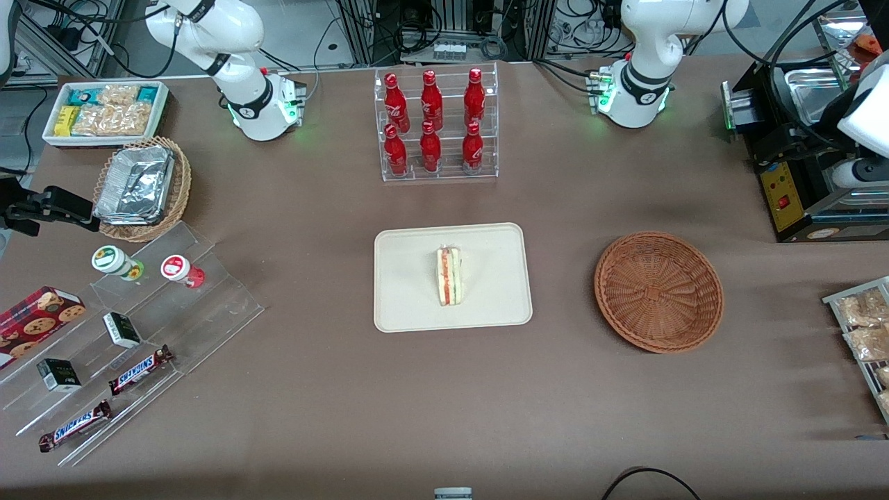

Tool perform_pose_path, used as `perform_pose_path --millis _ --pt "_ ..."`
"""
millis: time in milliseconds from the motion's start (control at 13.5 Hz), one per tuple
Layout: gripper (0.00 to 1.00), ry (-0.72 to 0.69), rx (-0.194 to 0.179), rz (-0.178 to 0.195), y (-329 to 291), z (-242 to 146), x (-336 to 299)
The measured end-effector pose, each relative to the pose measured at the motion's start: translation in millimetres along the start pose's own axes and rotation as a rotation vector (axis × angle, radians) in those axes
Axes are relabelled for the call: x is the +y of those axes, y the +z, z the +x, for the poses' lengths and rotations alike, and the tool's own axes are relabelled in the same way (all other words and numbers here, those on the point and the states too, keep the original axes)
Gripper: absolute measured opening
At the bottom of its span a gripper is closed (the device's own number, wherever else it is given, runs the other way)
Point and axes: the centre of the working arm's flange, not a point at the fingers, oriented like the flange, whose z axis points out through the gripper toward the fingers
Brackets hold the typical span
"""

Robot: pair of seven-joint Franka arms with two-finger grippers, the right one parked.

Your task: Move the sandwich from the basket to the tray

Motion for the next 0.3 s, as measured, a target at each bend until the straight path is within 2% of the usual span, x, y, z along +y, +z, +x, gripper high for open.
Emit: perform_pose_path --millis 296 --pt "1.00 0.000 0.005 -0.001 0.8 2.3 0.2"
